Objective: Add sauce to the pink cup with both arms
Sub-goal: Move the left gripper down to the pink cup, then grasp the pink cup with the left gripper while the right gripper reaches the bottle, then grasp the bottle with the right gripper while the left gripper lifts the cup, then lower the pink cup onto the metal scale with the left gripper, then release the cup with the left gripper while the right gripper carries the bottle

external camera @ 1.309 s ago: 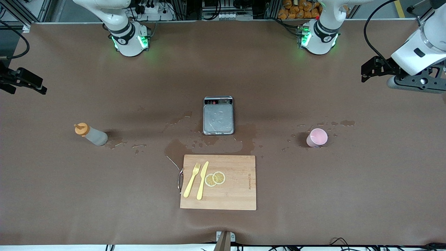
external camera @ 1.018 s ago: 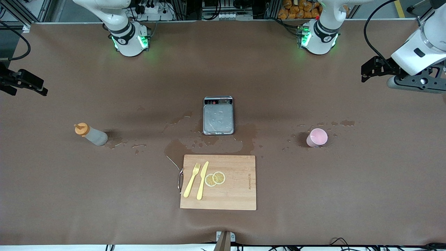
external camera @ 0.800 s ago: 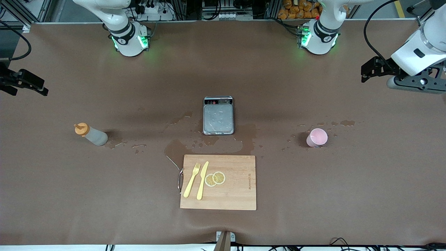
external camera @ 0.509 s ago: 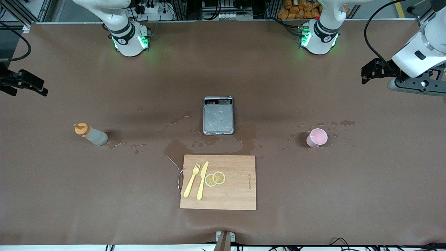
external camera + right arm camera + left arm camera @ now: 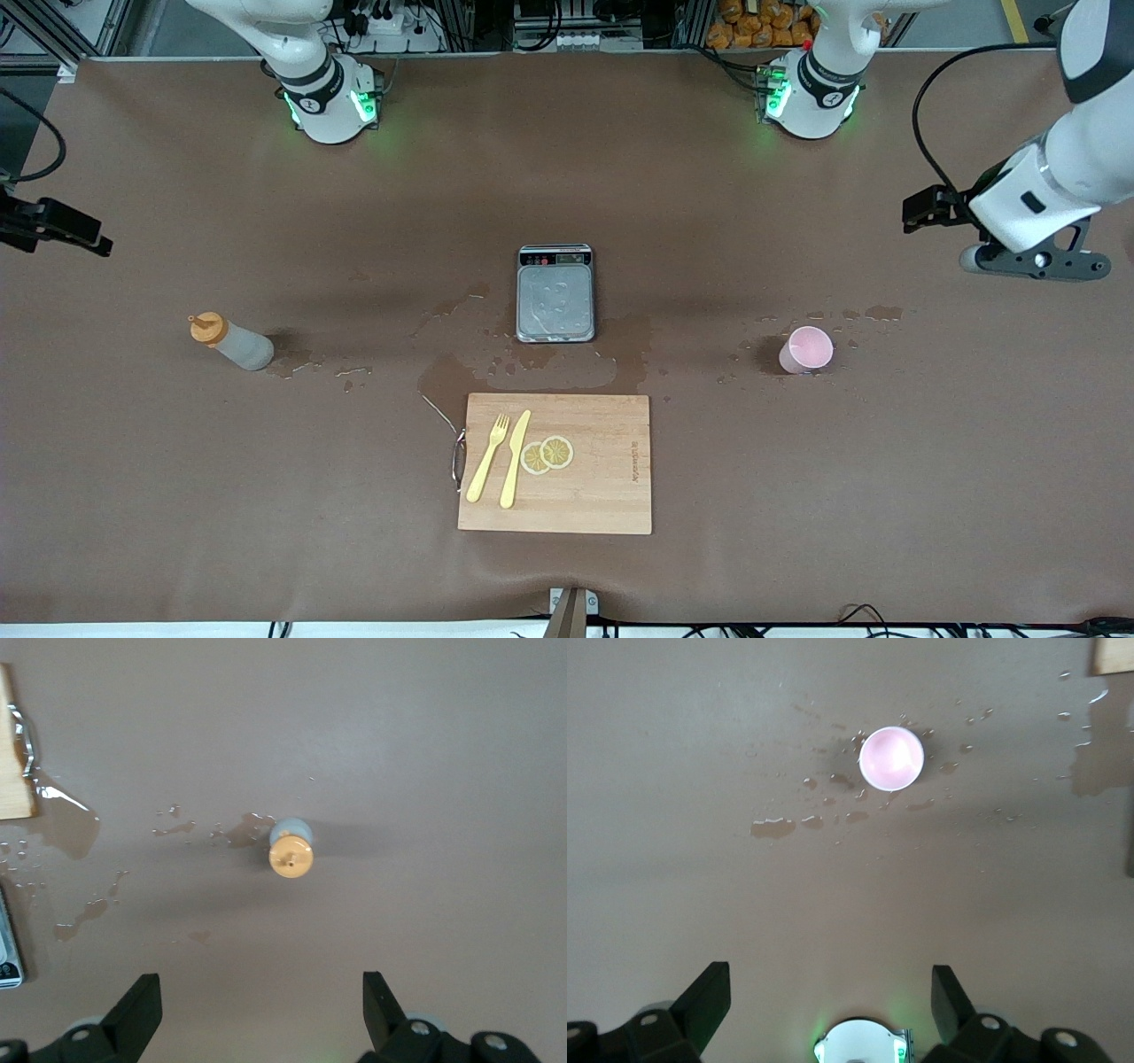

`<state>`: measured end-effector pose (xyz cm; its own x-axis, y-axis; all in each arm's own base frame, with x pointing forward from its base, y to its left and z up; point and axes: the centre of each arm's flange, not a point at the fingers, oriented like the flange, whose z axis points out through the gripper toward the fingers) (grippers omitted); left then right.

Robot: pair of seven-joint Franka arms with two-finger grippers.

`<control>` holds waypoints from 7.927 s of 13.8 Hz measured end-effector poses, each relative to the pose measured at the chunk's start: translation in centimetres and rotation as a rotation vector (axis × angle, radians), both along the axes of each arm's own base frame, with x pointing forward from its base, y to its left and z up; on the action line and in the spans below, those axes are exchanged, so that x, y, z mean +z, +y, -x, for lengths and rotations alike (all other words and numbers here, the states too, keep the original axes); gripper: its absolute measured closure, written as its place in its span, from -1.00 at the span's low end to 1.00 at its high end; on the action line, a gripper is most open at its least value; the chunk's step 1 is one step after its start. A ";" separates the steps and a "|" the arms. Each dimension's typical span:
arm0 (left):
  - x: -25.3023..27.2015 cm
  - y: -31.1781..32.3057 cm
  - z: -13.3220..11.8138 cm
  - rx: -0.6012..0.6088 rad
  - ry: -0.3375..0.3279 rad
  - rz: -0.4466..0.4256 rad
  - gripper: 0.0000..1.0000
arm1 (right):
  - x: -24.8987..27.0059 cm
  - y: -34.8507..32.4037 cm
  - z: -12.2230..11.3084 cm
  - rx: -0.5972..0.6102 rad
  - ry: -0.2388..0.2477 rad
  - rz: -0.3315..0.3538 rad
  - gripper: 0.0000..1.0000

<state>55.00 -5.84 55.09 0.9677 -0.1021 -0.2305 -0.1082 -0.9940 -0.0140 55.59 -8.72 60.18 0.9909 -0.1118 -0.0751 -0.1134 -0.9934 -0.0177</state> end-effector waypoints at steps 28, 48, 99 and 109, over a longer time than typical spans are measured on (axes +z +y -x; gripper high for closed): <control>-29.8 0.8 -3.5 0.271 -0.136 0.092 -1.00 | -23.8 -25.7 6.4 -0.804 0.470 -0.622 -1.00; -28.5 -1.1 -3.8 0.299 -0.149 0.088 0.93 | -41.5 -23.9 0.5 -1.208 0.686 -0.786 -1.00; -27.8 -46.4 7.3 0.937 -0.064 0.123 0.21 | -42.5 -7.1 -7.8 -1.135 0.840 -0.683 -0.10; -16.8 -44.8 6.9 0.730 -0.107 0.176 -1.00 | -37.7 0.4 -11.4 -1.202 0.764 -0.549 -0.10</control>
<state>48.11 -50.61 38.32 0.8199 0.5463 -0.1713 0.5712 -0.8013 0.1781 66.99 -8.35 22.52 0.0425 -0.5853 -0.8097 -0.9756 -0.1992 0.0928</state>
